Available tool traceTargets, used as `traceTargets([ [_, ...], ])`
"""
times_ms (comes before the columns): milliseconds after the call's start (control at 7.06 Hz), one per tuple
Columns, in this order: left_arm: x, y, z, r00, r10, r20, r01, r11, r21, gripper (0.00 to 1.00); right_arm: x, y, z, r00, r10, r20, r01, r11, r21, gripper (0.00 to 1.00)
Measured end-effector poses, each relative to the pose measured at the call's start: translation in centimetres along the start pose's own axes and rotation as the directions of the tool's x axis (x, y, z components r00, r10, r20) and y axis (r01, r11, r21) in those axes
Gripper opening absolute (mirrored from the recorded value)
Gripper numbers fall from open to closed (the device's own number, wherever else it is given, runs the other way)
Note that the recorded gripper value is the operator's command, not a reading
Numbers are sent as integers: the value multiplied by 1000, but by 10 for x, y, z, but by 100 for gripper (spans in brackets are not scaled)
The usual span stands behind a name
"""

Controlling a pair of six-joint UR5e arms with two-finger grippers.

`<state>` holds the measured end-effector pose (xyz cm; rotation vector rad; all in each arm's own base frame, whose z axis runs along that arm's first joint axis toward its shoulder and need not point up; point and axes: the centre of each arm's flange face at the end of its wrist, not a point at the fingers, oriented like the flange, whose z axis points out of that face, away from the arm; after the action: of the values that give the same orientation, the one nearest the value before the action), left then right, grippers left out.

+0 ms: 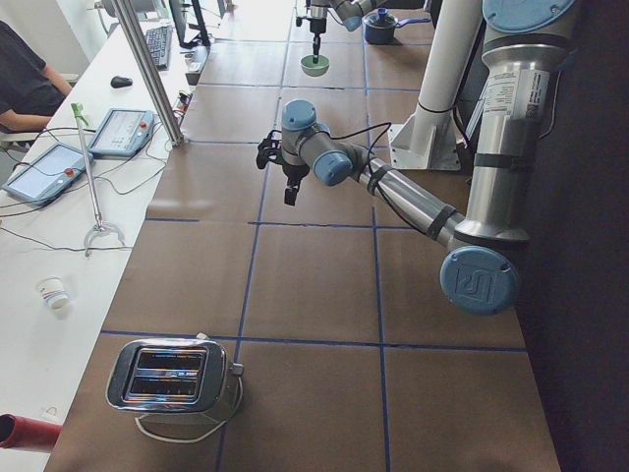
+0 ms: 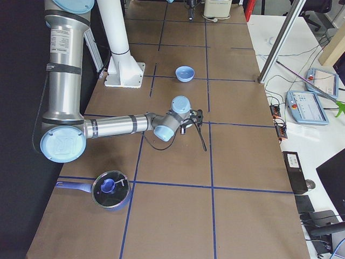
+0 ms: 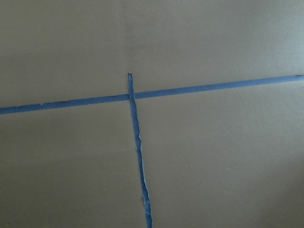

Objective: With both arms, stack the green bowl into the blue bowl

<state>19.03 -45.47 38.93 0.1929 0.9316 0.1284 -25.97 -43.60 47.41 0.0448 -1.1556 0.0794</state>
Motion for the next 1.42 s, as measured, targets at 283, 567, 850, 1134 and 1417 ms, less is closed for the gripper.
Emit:
traceTargets([
  [283, -50, 12, -12, 997, 65, 43, -65, 998, 0, 100, -127, 11, 41, 990, 86, 111, -84, 996, -19, 0],
  [567, -81, 21, -20, 993, 98, 71, -98, 995, -1, 100, -248, 26, 81, 980, 173, 100, -172, 985, -16, 0],
  [850, -87, 23, -21, 992, 102, 77, -103, 995, -1, 100, -321, 39, 109, 977, 211, 24, -212, 977, 12, 0],
  [1134, -88, 24, -22, 992, 101, 78, -102, 995, 0, 100, -330, 44, 132, 975, 221, -21, -220, 975, 30, 0],
  [1417, -87, 24, -24, 992, 103, 77, -103, 995, 3, 100, -327, 46, 145, 973, 228, -46, -227, 974, 29, 0],
])
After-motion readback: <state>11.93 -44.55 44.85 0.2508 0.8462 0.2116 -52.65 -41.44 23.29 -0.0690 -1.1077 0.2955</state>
